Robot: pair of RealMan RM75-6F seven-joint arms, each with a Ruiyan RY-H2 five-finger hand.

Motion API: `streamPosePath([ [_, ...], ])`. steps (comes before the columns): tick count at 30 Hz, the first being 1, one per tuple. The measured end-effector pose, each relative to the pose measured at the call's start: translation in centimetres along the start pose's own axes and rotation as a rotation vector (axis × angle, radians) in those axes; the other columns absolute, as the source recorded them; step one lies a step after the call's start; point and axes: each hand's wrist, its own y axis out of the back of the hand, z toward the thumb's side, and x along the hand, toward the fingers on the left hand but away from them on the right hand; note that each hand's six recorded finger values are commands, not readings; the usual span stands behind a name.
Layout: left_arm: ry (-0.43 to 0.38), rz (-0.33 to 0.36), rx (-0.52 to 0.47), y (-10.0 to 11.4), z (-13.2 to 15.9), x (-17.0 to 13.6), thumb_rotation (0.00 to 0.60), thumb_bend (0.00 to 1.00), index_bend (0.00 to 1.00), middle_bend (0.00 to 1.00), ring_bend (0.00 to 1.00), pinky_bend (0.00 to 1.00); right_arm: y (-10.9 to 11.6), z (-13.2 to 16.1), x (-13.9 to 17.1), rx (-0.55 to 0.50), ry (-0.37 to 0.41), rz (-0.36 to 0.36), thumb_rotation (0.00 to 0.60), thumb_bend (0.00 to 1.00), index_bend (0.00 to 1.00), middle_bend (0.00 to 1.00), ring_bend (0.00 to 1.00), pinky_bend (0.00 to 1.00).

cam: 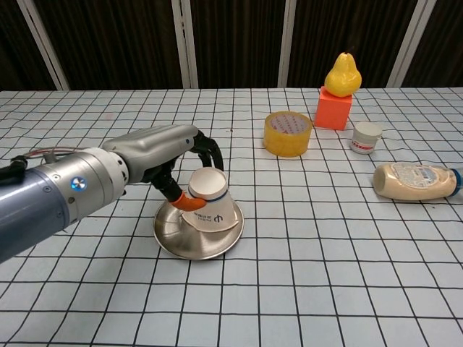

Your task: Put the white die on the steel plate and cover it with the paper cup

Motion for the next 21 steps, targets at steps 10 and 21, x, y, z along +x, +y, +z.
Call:
streamPosePath([
  [10, -0.015, -0.133, -0.101, -1.6, 1.0, -2.1, 0.6, 0.53, 0.49, 0.35, 0.02, 0.0, 0.1, 0.1, 0.1, 0.0, 0.002, -0.004, 0.6, 0.23, 0.27, 0.05, 0.09, 0.0],
  [21, 0.033, -0.165, -0.26, -0.7, -0.4, -2.5, 0.6, 0.53, 0.5, 0.35, 0.02, 0.0, -0.1, 0.1, 0.0, 0.004, 0.001, 0.001, 0.6, 0.23, 0.26, 0.05, 0.09, 0.0],
])
